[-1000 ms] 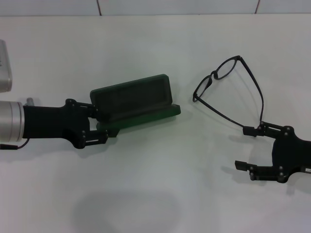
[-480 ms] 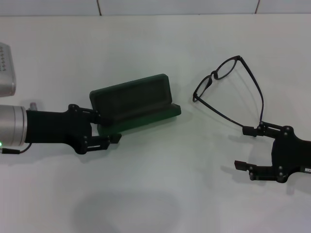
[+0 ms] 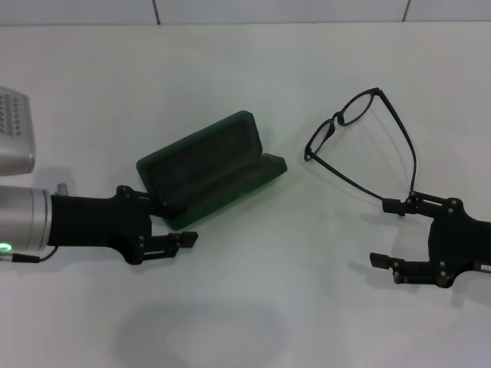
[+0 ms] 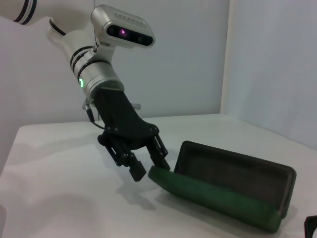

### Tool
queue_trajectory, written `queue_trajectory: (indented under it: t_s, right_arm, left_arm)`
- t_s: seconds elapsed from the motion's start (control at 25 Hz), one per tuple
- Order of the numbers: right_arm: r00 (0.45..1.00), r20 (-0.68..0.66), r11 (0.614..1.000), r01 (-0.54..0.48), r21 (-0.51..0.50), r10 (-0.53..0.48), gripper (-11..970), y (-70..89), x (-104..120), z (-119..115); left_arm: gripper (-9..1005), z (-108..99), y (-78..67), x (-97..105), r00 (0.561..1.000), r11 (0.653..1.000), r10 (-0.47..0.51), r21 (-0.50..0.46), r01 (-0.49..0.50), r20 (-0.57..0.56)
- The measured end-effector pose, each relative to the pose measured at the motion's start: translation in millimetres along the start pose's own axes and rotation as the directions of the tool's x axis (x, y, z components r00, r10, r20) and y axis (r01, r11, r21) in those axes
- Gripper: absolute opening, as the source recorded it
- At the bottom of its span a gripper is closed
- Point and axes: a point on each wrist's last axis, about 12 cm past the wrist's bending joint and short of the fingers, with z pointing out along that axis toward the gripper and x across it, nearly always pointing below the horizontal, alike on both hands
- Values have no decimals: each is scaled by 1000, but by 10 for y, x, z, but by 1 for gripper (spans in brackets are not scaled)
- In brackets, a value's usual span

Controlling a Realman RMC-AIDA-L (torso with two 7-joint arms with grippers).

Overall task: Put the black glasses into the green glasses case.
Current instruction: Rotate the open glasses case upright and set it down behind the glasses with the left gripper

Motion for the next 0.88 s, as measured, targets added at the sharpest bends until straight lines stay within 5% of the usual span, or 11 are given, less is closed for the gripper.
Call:
queue_trajectory:
  t_s: [0.88]
  right_arm:
    - [1000,-6,1000,1,3,-1,813,-9,0,31]
  left_arm:
    - [476,100,-56,124,1000,1000,-11,21,10,5]
